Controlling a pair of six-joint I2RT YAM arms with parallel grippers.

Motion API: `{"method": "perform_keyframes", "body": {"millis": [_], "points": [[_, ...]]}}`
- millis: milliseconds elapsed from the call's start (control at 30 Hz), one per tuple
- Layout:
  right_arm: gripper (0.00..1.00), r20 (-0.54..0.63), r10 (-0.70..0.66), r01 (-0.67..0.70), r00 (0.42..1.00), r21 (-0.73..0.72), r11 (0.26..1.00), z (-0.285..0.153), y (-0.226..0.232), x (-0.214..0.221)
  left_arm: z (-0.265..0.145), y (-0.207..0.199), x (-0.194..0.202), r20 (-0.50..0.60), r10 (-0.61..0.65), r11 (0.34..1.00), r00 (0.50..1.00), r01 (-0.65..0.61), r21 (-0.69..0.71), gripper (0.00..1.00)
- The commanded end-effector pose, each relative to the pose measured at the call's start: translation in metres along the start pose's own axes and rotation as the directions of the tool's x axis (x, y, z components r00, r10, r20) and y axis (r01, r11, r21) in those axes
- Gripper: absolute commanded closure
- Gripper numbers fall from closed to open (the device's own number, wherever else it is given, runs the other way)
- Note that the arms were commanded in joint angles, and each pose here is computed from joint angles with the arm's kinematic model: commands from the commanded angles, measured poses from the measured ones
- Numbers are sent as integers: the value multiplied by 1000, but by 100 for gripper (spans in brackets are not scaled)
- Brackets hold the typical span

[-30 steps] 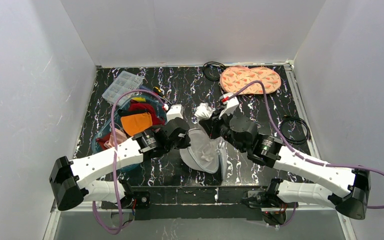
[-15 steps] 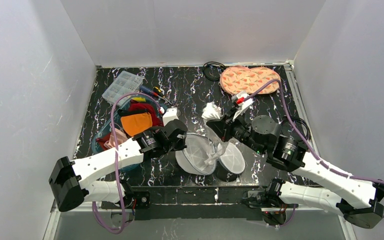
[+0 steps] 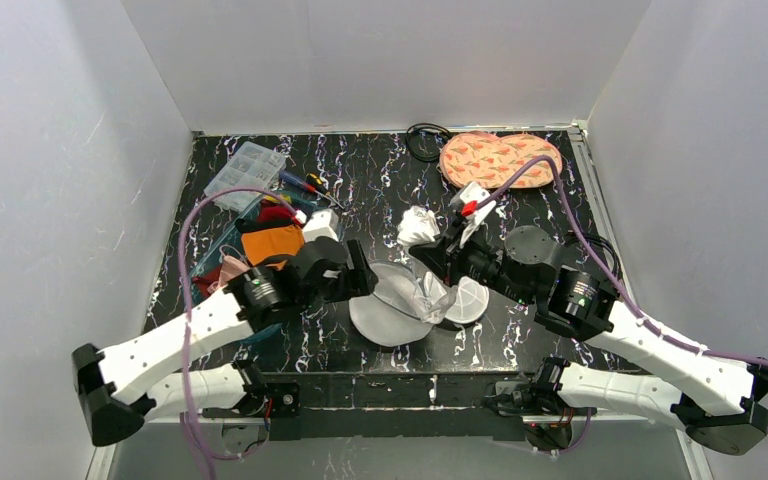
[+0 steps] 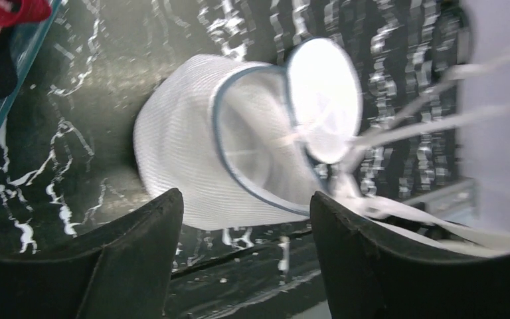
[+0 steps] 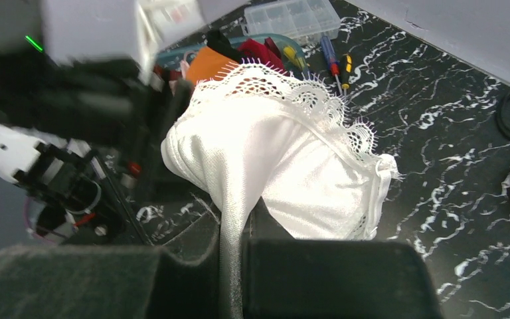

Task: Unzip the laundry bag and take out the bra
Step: Place the bra in the bin.

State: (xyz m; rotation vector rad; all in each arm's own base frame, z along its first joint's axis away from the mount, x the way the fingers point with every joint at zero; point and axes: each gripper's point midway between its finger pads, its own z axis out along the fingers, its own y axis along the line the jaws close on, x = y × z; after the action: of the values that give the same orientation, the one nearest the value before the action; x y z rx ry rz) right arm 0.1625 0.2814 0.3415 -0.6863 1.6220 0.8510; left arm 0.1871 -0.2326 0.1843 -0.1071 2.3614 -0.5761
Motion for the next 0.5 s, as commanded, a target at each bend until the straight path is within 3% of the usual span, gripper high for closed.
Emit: {"method": "perform_keyframes", "body": {"millis": [0,167,267,467], "points": [[99,-12,-161,161,987,-16,987,-4,-5,3,-48,-23,-35,64,-88,989,994,79,128,30],[99,-77,-373,372,925,-20,928,-6,-19,18,-87,-62,-57,61,-193,923,979,160,349,20],[99,-35,-494,493,869,-31,870,-11,-23,21,-104,-95,-65,3,-231,852,973,201,482,15],[99,7,-598,598,802,-26,801,-17,-27,21,-109,-139,-68,-120,-224,780,967,251,573,6]]}}
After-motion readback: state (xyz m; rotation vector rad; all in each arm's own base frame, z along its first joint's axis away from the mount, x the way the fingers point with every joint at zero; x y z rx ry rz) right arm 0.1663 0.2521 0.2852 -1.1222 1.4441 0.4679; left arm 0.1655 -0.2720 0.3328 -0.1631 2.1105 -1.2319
